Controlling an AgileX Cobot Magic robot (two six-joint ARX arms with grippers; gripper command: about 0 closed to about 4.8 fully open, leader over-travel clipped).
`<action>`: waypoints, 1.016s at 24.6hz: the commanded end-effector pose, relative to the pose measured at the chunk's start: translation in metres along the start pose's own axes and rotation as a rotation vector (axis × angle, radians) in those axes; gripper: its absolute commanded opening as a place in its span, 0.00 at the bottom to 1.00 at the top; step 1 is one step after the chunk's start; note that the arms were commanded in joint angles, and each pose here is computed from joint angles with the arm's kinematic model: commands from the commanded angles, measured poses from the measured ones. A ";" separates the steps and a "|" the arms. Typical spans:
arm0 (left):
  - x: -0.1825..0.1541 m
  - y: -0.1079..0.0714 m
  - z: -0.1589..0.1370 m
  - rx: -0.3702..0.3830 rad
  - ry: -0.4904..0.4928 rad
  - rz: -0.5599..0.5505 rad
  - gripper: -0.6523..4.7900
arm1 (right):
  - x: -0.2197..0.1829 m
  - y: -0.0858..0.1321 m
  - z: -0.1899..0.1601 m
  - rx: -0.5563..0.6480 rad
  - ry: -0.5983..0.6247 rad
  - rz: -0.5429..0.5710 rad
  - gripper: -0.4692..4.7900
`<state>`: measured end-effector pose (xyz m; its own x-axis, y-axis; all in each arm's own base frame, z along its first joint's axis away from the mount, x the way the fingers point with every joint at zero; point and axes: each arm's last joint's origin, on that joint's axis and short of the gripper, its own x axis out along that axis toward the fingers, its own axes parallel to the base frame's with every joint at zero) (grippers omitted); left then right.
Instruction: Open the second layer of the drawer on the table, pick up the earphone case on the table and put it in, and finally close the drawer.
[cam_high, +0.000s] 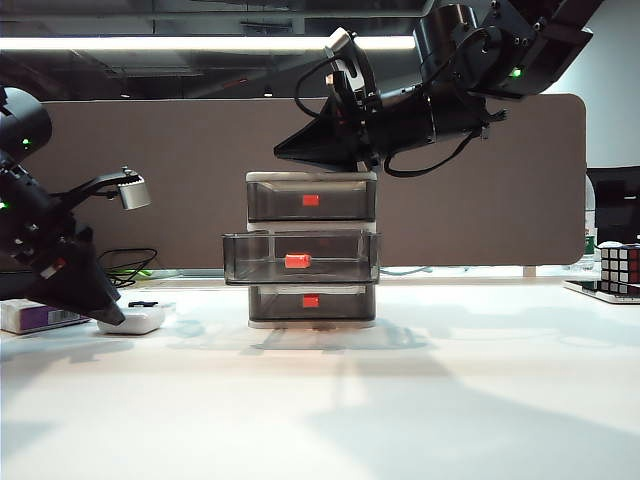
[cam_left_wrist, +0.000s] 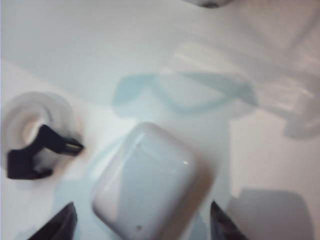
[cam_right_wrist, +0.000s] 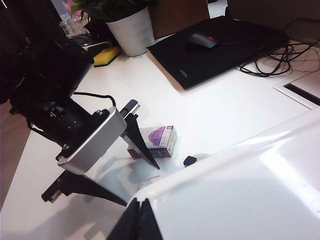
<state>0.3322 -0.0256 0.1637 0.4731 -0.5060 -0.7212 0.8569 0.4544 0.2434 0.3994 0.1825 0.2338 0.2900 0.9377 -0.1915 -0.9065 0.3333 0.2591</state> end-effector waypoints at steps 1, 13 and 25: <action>0.005 0.007 0.002 0.004 0.000 -0.010 0.73 | 0.000 -0.005 -0.011 0.051 0.032 -0.027 0.08; 0.023 0.015 -0.002 0.000 -0.011 -0.120 0.68 | -0.002 -0.007 -0.011 0.054 0.031 -0.035 0.08; 0.016 0.016 0.004 -0.013 -0.023 -0.101 0.29 | -0.002 -0.007 -0.011 0.055 0.031 -0.035 0.08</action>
<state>0.3560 -0.0293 0.1530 0.3847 -0.5682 -0.7275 0.9009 0.4028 0.1618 0.4018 0.1796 0.2333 0.3045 0.9343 -0.1854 -0.9041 0.3447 0.2525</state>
